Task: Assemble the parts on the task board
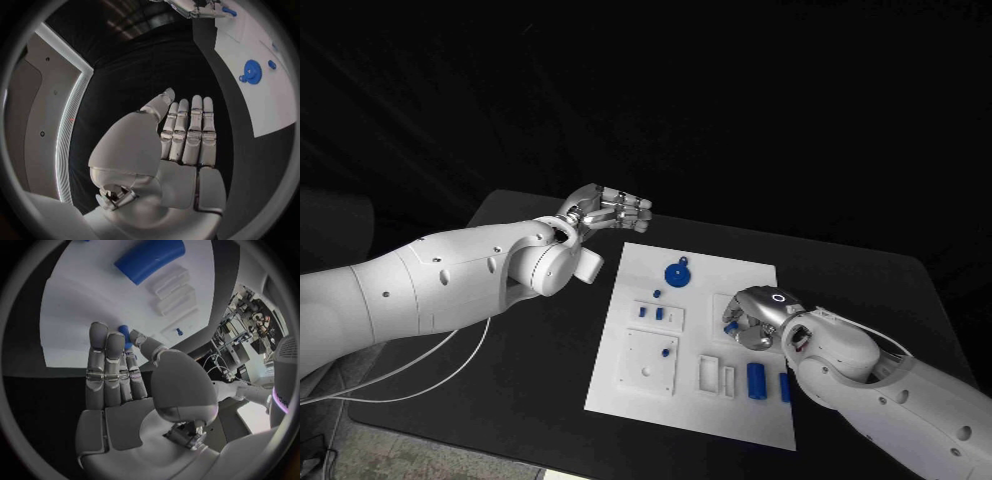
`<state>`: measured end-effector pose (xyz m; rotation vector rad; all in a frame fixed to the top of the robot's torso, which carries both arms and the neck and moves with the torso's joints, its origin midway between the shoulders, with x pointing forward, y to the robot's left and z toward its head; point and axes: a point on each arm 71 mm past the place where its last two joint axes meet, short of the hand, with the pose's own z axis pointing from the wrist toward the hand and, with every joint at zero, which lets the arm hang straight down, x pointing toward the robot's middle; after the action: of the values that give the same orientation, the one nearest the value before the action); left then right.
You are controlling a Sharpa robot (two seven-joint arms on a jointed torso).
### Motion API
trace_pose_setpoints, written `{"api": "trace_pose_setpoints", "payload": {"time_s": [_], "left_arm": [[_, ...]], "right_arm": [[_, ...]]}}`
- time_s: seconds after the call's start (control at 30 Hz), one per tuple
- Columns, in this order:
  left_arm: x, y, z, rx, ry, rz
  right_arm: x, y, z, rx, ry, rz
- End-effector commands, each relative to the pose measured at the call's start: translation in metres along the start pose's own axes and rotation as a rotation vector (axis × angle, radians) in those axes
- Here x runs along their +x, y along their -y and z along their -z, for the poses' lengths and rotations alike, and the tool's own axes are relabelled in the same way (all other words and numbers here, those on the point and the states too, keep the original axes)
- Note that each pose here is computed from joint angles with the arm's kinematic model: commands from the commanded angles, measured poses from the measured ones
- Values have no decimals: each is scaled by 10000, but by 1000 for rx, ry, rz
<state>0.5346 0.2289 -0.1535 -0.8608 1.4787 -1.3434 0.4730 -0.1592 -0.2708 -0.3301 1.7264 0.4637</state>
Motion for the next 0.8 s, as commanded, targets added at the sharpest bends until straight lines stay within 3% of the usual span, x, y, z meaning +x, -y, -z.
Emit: {"api": "trace_pose_setpoints", "payload": {"time_s": [0.03,0.8], "left_arm": [[11,12,-3,4,-13,8],[5,7,3,1,-15,9]], "right_arm": [[3,-7,-1,-3,6,22],[-16,-12,3,5,37,29]]}}
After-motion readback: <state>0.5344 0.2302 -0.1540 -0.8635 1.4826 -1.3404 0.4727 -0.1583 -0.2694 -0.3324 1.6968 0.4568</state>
